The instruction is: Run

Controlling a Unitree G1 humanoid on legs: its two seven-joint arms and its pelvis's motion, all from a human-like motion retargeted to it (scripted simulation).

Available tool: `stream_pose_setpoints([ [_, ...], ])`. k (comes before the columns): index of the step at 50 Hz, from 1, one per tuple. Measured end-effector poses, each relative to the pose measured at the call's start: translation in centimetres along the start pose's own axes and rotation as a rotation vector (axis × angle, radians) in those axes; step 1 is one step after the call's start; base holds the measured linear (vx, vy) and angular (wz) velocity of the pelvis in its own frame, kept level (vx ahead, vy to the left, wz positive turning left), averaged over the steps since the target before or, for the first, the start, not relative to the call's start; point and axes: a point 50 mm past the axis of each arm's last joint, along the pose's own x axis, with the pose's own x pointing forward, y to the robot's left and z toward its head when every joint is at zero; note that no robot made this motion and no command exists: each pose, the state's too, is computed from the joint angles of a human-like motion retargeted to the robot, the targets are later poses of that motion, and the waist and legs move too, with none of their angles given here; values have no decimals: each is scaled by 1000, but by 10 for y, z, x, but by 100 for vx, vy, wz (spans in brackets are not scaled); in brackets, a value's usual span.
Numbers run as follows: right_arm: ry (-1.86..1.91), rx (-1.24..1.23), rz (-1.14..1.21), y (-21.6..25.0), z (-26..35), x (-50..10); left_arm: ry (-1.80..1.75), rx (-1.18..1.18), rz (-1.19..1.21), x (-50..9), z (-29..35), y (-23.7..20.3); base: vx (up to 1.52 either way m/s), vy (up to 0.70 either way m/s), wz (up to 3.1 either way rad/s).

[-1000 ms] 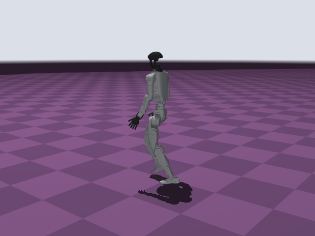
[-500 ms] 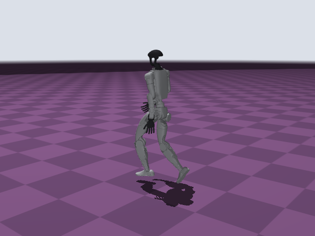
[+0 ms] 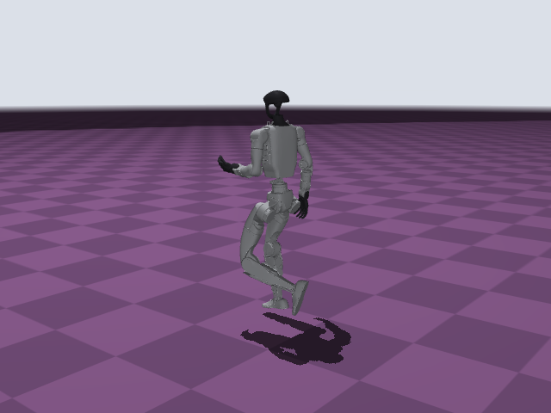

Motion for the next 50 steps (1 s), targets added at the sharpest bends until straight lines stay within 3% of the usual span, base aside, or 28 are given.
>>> stream_pose_setpoints([
  [5, -324, 4, -158, 6, 114, 14, 291, 215, 630, -40, -65, 92, 116, -8, -53],
  [9, -661, 199, 123, 59, 198, -19, 877, 388, 980, -170, -122, 163, 125, 8, -103],
  [13, -836, 289, 512, 97, 224, -64, 1186, 379, 1140, -276, -117, 178, 125, 16, -67],
  [17, -912, 297, 708, 106, 234, -91, 1275, 394, 1216, -317, -107, 178, 119, 21, -28],
  [20, -956, 290, 689, 100, 241, -97, 1248, 482, 1208, -310, -98, 187, 113, 26, -22],
  [25, -754, 122, 213, 82, 198, -38, 994, 760, 1058, -199, -93, 197, 104, 17, -14],
  [28, -427, -55, 60, 70, 122, -1, 708, 657, 903, -114, -101, 160, 105, 3, 3],
  [32, -120, -153, 54, 53, 36, 5, 310, 470, 529, -29, -74, 88, 101, -15, 38],
  [37, 5, -108, 51, 41, -7, -4, -12, 328, 108, 5, -21, 6, 86, -11, 15],
  [40, -15, -117, 11, 33, -5, -4, -97, 271, -4, 6, -4, -20, 80, -9, 17],
  [44, -238, -191, -126, 20, 59, 8, -27, 388, 134, 2, -14, 5, 75, -10, -9],
  [47, -554, -163, -237, 23, 150, 3, 272, 669, 432, -29, -68, 74, 72, -3, -43],
  [50, -952, 44, -146, 43, 243, -41, 798, 908, 688, -123, -113, 151, 72, 3, -56],
])
